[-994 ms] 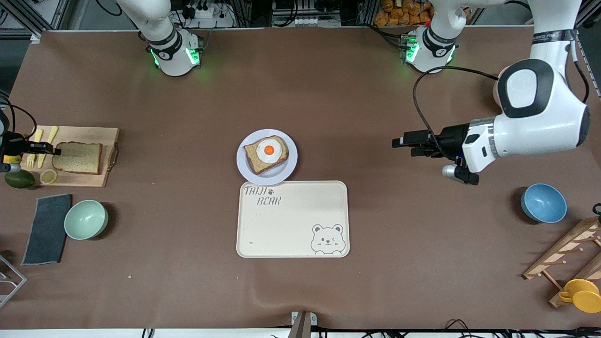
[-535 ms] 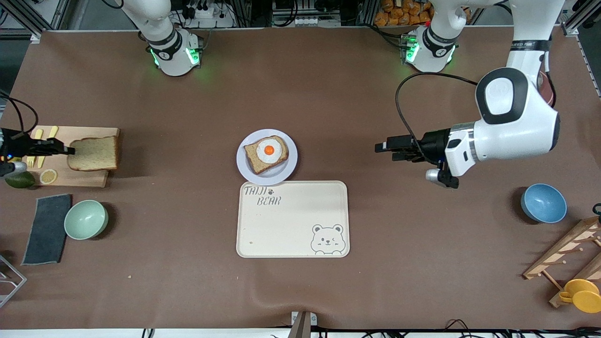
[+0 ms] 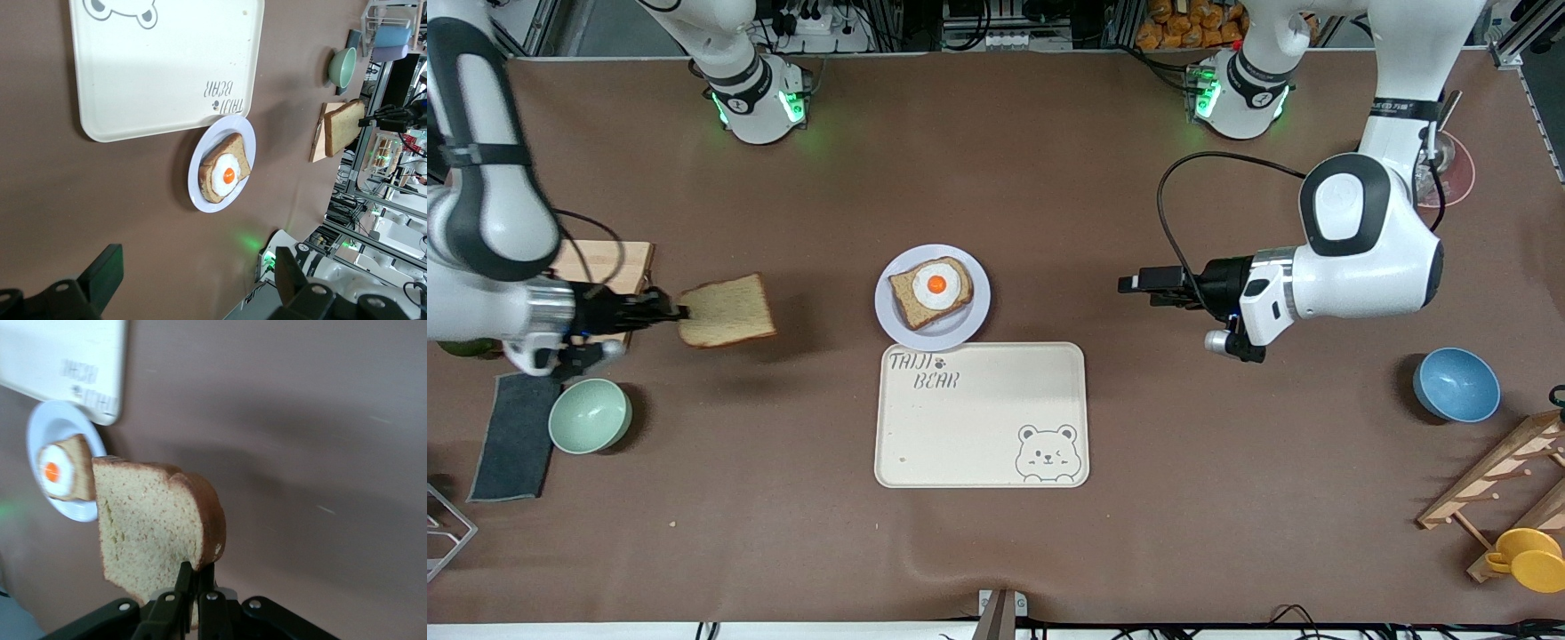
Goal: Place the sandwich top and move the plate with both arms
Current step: 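Lift the bread slice and carry it over the egg toast plate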
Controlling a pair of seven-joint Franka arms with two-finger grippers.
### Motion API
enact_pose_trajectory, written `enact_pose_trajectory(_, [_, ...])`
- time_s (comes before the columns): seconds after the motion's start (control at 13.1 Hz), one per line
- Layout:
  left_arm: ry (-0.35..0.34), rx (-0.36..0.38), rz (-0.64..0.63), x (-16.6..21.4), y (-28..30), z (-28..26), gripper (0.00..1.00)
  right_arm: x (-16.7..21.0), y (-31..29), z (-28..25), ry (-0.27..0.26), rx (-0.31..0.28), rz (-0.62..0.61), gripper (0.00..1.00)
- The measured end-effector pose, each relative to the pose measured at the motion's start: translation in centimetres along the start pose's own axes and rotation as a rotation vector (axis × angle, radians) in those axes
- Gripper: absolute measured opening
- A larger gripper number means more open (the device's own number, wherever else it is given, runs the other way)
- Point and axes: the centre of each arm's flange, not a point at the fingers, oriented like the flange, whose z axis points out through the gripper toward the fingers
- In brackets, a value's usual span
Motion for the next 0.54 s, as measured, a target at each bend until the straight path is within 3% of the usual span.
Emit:
enact_pose_trajectory(0.23, [-0.009,-0.011,-0.029,0.2,-1.3,0.7,1.0,3.3,-9.2,7.0,-0.051,-0.001,-0.028,0.07])
enact_pose_trajectory(0.54, [0.0,-0.035,-0.09,-0.2,-3.3,1.9,1.0,5.1,-18.8,17.2,-0.07,-0.033,-0.008,0.07])
